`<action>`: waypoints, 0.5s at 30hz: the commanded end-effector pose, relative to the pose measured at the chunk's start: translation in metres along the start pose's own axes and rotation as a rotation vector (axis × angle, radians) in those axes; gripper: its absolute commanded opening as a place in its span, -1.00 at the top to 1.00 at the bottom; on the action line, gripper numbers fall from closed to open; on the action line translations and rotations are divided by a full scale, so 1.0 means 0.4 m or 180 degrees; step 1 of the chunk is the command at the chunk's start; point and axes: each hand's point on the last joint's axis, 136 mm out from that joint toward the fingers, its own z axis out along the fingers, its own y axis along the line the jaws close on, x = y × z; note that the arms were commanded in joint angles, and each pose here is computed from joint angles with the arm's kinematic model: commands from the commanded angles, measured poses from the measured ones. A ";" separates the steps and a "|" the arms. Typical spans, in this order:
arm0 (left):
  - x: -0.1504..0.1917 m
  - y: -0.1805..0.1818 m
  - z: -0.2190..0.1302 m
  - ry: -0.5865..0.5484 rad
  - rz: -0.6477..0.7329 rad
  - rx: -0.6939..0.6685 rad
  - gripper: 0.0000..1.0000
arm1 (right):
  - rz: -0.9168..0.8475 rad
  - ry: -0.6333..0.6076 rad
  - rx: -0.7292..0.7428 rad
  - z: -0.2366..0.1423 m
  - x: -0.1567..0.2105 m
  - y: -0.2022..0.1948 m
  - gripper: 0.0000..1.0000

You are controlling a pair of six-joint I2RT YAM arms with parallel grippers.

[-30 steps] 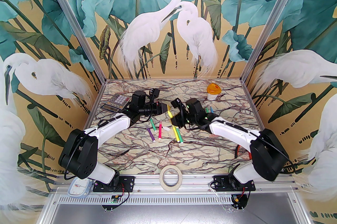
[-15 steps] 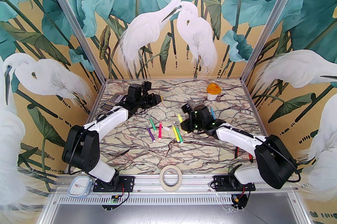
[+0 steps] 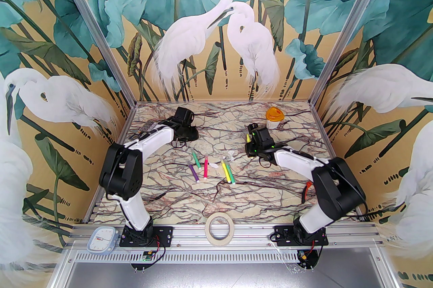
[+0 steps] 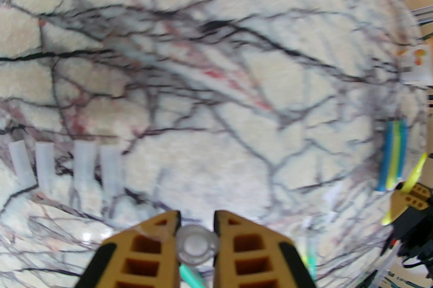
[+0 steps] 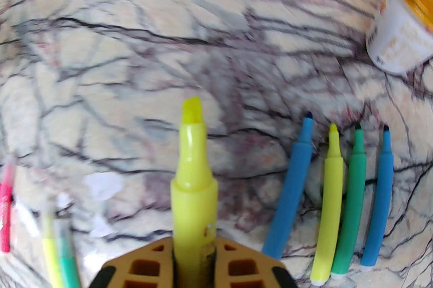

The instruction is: Open the pen caps

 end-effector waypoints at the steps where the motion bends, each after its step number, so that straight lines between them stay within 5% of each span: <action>1: 0.008 0.039 0.018 0.0108 0.0154 -0.0266 1.00 | 0.0126 0.0016 0.0201 0.021 -0.018 -0.024 1.00; 15: 0.024 0.058 0.100 0.0338 0.0239 -0.0394 0.88 | 0.0120 0.0266 0.0464 0.089 -0.001 -0.054 0.99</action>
